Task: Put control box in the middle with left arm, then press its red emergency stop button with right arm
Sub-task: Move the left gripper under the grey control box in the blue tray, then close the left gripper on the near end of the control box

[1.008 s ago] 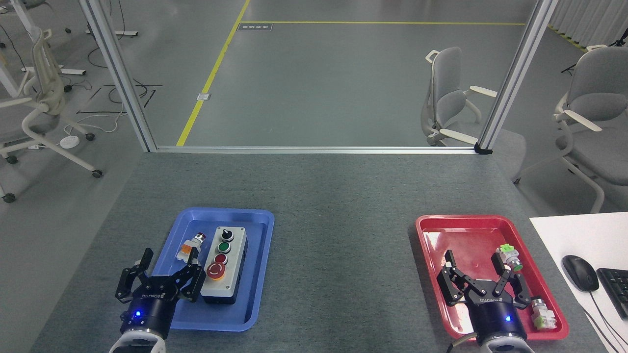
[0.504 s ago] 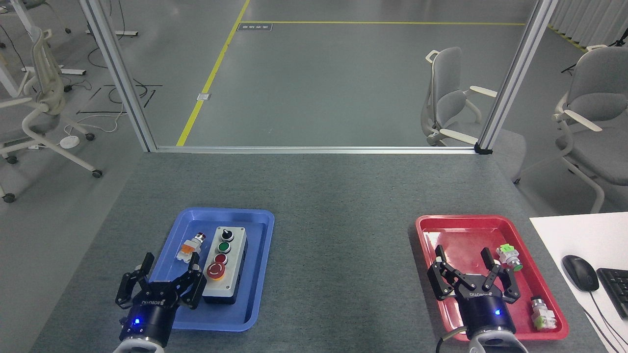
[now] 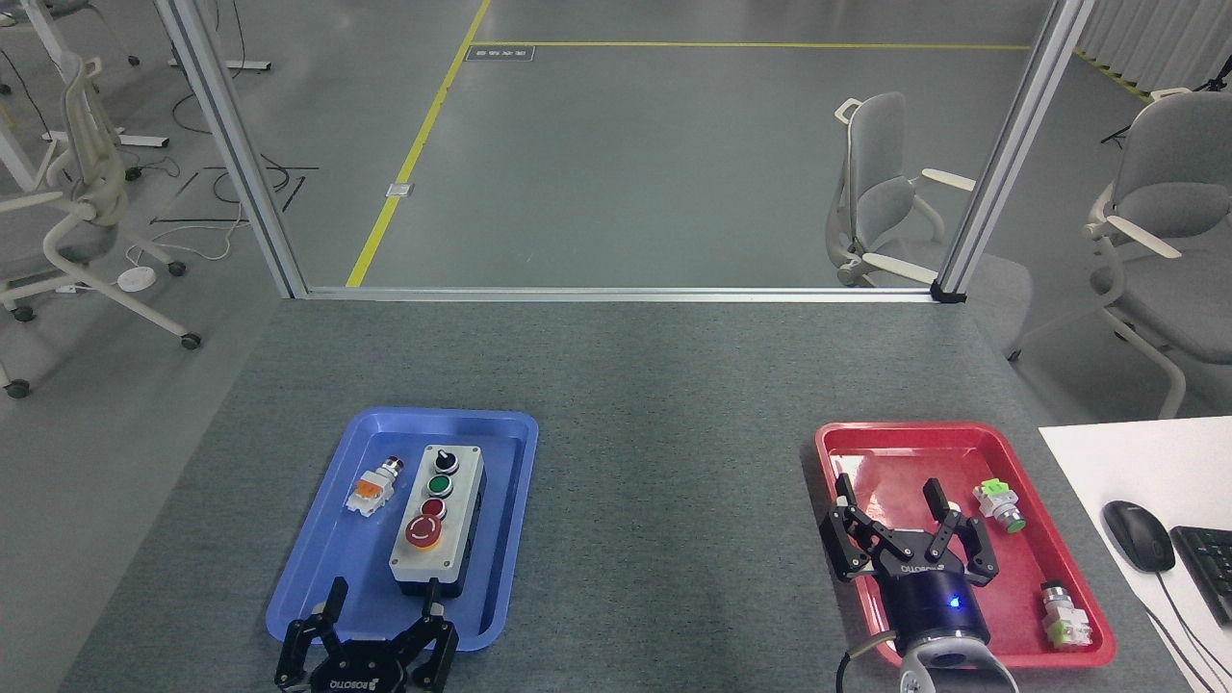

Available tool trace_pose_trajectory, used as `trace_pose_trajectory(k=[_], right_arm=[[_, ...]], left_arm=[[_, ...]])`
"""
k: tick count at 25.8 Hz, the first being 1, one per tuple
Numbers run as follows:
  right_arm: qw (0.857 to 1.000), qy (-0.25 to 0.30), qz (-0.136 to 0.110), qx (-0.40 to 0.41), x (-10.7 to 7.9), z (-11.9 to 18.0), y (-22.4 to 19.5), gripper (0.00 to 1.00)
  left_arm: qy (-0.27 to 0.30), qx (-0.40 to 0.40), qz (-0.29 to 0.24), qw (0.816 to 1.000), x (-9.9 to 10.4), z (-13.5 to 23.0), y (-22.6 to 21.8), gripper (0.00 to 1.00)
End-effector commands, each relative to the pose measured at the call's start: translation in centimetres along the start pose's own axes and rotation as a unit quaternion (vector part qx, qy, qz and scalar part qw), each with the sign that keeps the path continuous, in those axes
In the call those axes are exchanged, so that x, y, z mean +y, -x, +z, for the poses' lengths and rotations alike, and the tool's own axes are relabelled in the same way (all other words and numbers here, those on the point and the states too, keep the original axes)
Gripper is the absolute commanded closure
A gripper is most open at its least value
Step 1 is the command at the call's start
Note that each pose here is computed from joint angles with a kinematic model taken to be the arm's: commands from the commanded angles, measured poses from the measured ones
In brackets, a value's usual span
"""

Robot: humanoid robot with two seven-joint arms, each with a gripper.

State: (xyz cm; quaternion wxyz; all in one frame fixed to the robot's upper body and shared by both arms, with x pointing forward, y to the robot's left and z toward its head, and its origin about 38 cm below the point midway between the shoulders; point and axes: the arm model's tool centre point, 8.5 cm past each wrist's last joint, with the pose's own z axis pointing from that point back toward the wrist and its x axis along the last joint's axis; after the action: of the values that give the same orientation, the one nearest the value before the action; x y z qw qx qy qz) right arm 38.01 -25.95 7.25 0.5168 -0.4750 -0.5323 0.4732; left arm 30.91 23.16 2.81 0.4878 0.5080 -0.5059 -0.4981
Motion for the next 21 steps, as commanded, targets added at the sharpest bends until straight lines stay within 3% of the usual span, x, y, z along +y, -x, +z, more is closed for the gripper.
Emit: trace_pose_trajectory(k=[1,7,14,21], right_arm=[[1.0,-0.004,0.0,0.0,0.3,0.0,0.0,0.02],[1.0,-0.007,0.005,-0.005,0.7,0.0,0.4,0.02],[1.0,-0.006,0.007,0.008,0.4,0.0,0.5,0.02],[1.0,-0.005,0.001,0.006,0.3,-0.1,0.4,0.02]], left_arm=[[0.014,0.009,-0.018,1.0,-0.9,-0.7,-2.4,0.01],[0.05,0.012,-0.065,0.997,-3.9,-2.5,-2.1,0.01],[0.049,0.017,-0.062,0.997,-3.5,-3.9,-1.7,0.01],[0.07,0.024,-0.052,0.996,-4.8,-4.1,-1.4,0.01]])
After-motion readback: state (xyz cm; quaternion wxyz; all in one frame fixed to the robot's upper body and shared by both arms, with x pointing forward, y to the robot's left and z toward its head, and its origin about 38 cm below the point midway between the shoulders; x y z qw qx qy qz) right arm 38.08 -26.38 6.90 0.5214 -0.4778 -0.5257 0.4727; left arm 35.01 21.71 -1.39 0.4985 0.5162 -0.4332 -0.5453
